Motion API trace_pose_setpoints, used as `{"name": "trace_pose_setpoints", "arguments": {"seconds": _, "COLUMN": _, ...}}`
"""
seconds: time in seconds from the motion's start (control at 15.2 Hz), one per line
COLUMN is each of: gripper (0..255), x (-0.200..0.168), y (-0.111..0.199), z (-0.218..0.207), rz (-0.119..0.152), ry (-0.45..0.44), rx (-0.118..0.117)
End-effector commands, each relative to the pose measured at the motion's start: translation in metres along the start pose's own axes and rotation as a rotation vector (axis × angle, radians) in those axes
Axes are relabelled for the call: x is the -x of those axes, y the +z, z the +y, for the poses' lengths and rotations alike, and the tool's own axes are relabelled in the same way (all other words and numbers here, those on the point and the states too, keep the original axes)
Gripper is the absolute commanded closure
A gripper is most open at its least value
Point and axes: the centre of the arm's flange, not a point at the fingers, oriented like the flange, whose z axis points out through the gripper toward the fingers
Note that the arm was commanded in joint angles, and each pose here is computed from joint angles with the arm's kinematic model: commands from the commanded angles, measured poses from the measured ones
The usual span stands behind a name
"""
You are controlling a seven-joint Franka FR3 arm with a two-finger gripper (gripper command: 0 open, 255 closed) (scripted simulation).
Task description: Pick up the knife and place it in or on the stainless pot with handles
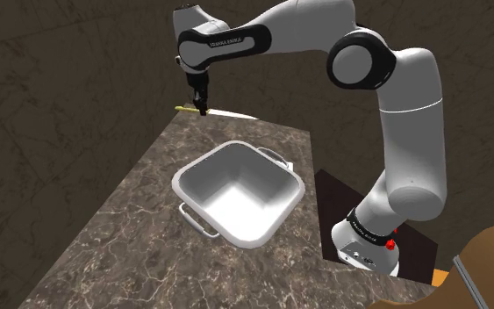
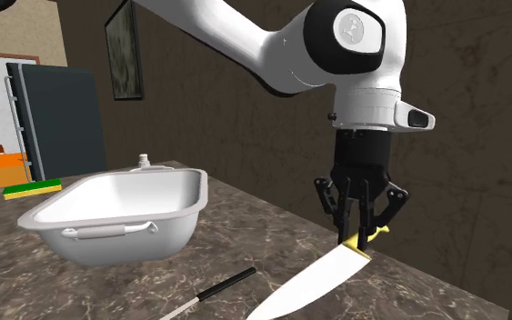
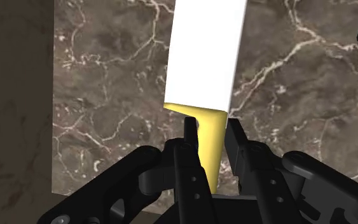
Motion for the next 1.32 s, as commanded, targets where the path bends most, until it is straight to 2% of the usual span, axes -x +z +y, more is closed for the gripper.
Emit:
{"name": "trace_pose_setpoints", "arguments": {"seconds": 0.0, "gripper": 255, "x": 0.003, "y": -0.010, "z": 0.000, "rz": -0.001, "ry": 0.000, "rx": 0.000}}
{"name": "trace_pose_setpoints", "arguments": {"seconds": 1.25, "gripper": 255, "x": 0.020, "y": -0.108, "z": 0.006, "rz": -0.001, "ry": 0.000, "rx": 0.000}}
